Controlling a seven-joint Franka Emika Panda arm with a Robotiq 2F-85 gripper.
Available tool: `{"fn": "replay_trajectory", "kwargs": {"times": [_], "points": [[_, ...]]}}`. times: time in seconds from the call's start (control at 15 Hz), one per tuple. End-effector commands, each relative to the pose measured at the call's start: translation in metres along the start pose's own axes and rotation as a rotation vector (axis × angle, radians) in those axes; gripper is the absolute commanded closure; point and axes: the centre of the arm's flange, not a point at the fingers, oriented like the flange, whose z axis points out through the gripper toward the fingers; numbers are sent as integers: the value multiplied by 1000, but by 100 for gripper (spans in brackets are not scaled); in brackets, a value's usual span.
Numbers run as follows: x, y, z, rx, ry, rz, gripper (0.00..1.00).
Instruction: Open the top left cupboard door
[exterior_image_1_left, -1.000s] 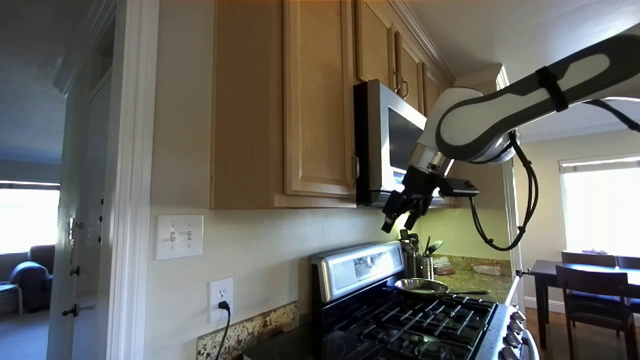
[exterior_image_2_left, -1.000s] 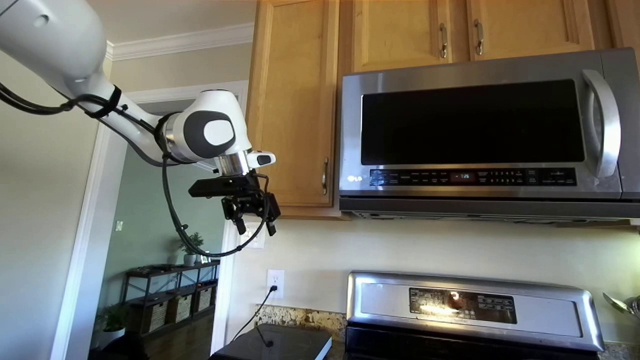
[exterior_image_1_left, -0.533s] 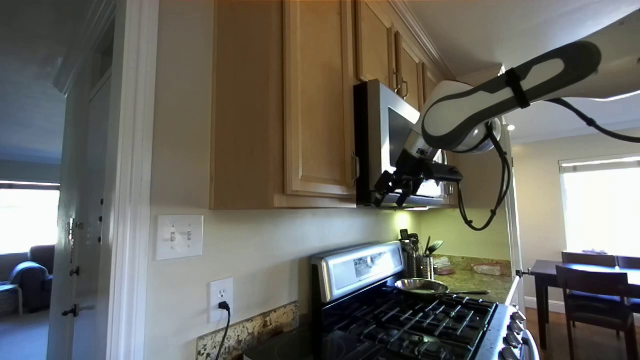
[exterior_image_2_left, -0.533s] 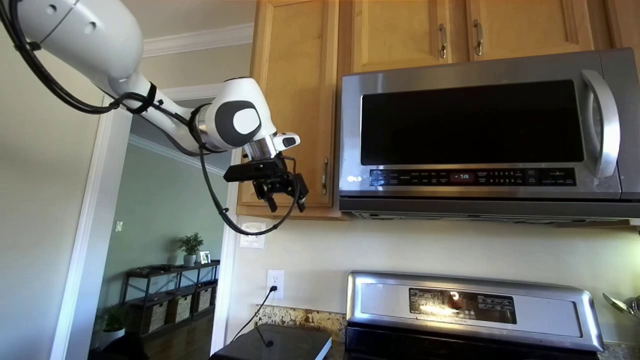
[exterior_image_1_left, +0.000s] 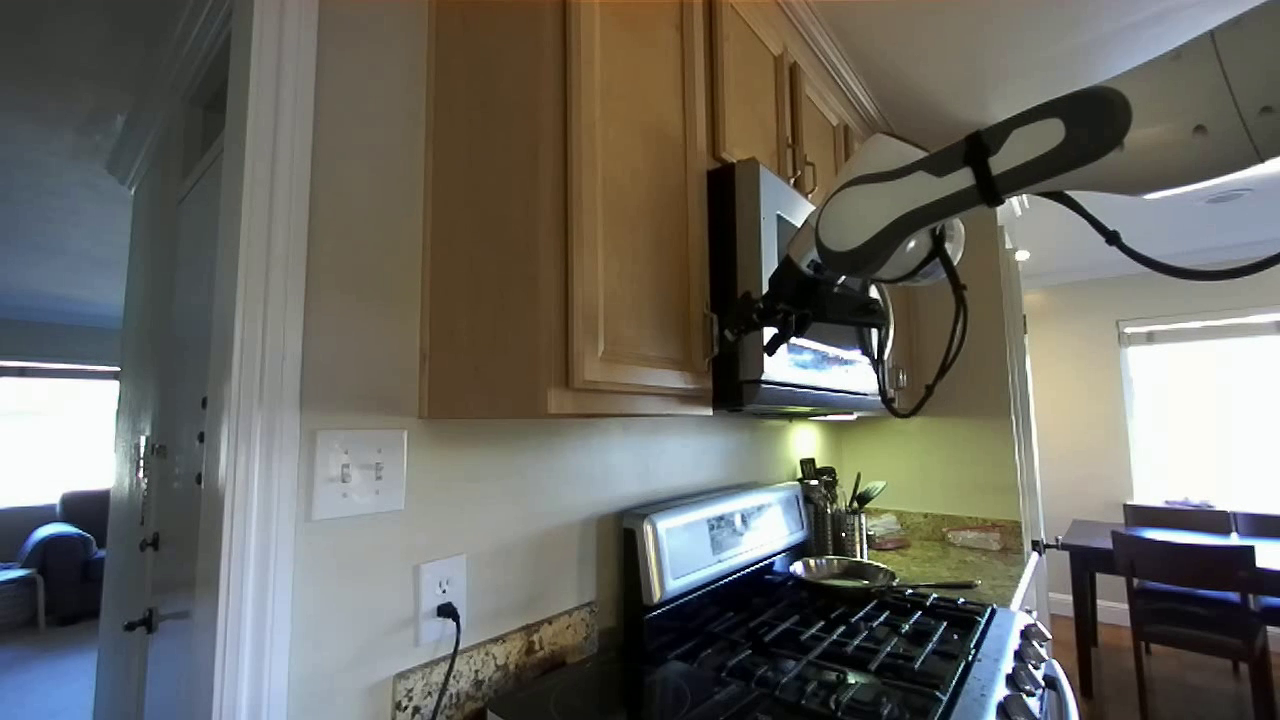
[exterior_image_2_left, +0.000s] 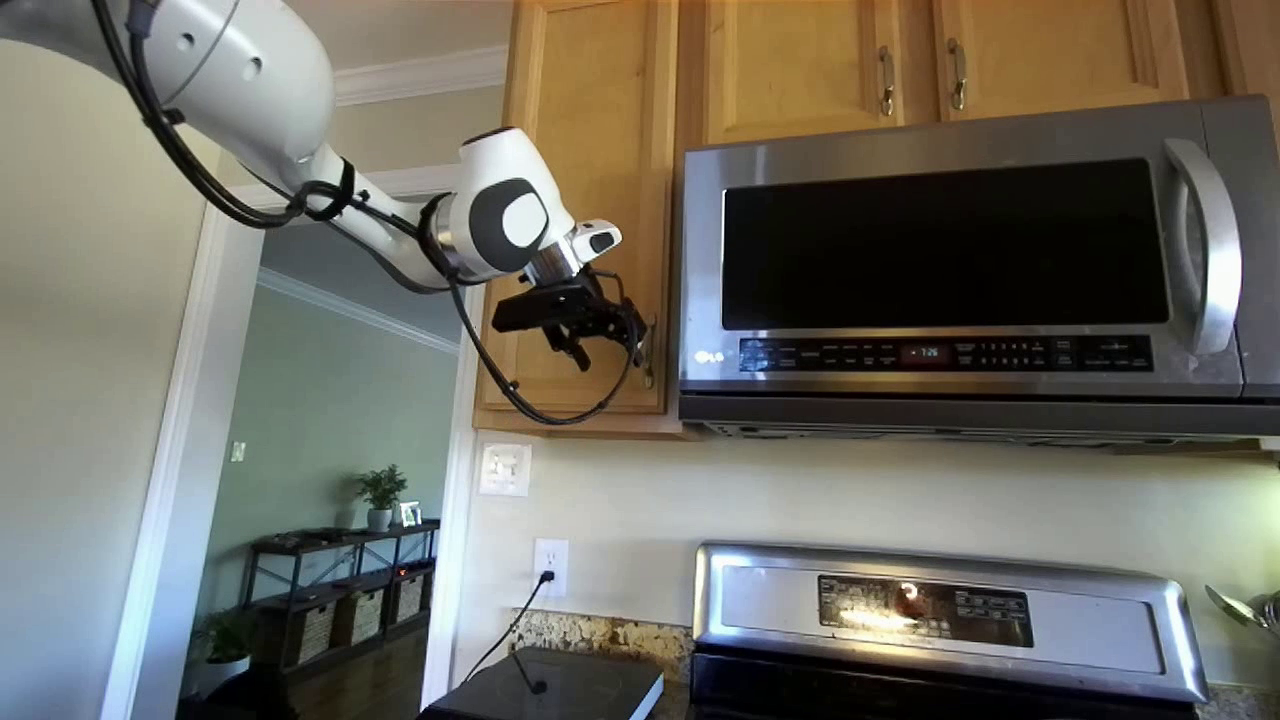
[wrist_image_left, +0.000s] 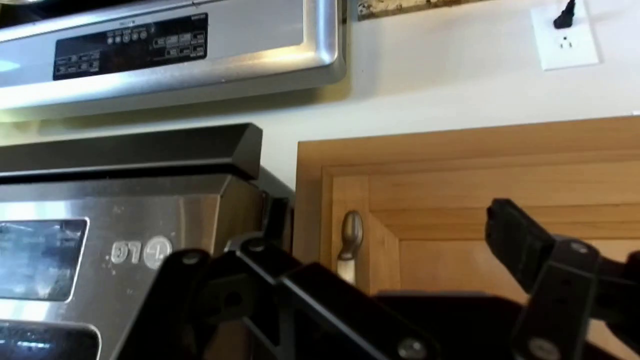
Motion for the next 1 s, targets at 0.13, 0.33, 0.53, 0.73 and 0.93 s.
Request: {"fn": "replay_trajectory", "kwargs": {"times": [0.13, 0.33, 0.53, 0.73, 0.93], "points": [[48, 20, 24, -41, 58, -45, 0], [65, 24, 38, -41, 59, -60, 0], [73, 13, 60, -33, 57, -64, 0], [75, 0, 69, -20, 45, -58, 25], [76, -10, 85, -6, 50, -76, 42]]}}
